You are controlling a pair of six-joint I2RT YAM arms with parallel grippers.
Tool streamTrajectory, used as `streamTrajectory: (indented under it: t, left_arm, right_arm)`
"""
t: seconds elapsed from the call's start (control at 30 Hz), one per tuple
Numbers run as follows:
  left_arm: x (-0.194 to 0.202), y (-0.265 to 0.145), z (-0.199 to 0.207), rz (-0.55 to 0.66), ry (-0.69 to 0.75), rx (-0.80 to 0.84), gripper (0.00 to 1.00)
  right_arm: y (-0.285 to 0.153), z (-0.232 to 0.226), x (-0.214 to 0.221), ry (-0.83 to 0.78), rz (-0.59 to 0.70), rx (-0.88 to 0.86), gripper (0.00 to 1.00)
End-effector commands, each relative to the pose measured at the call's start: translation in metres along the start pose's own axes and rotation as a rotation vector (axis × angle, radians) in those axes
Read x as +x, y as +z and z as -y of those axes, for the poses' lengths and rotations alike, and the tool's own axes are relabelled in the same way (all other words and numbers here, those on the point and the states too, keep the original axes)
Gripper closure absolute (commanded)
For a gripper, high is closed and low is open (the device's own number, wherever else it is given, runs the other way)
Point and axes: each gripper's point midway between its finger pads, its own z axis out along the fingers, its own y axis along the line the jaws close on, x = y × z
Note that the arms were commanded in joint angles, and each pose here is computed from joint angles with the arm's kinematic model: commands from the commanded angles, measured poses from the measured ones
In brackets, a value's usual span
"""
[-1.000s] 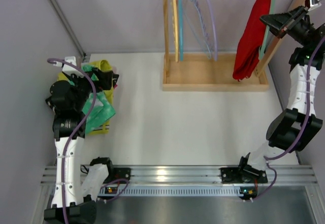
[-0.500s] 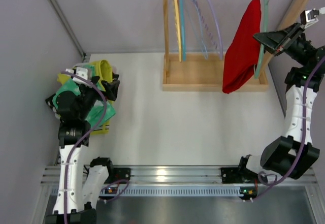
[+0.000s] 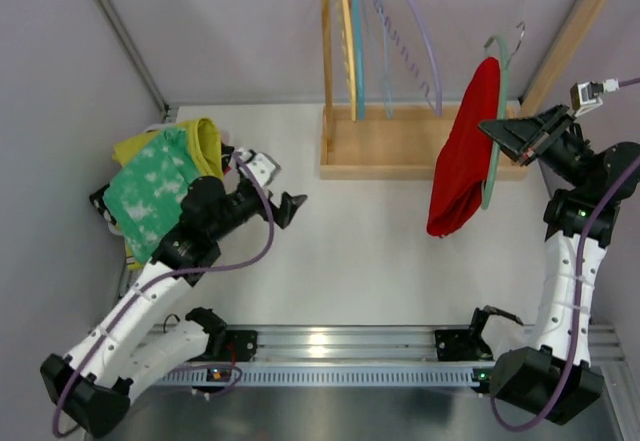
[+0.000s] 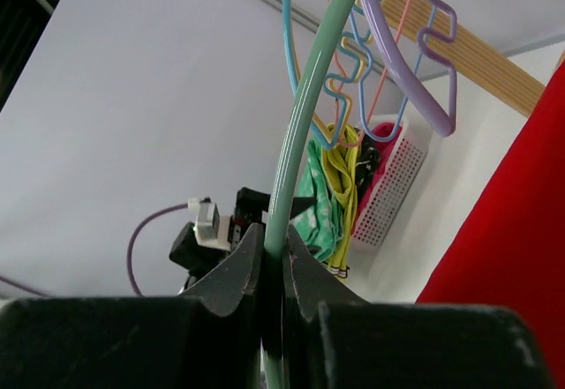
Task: Remove the trousers from the hanger
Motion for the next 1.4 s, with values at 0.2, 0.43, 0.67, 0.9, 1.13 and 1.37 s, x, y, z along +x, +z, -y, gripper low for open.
streamTrajectory:
  t: [0.2,0.43,0.67,0.9,1.13,1.37]
  left_arm:
    - [-0.048,0.058,0.086,0.075,-0.047,0.018,0.07]
    - [-0.097,0.096,0.174,0.202,-0.049,0.126,0.08]
    - [-0.123,0.110,0.224,0.325,-0.100,0.172,0.07]
    - [-0.135,0.121,0.258,0.446,-0.103,0.194,0.07]
    - [-0.138,0.150,0.272,0.490,-0.082,0.163,0.09]
    - [-0.131,0.168,0.261,0.496,-0.046,0.068,0.16]
  right_arm:
    - [-0.006,-0.046,-0.010,-0.210,0.186,-0.013,1.00]
    - [-0.008,-0.052,-0.011,-0.155,0.215,-0.031,1.00]
    - [-0.006,-0.056,-0.012,-0.138,0.213,-0.042,1.00]
    - [-0.007,-0.056,-0.011,-0.121,0.228,-0.053,1.00]
    - [-0.007,-0.058,-0.007,-0.114,0.212,-0.061,1.00]
    - [-0.009,-0.064,-0.002,-0.112,0.200,-0.079,1.00]
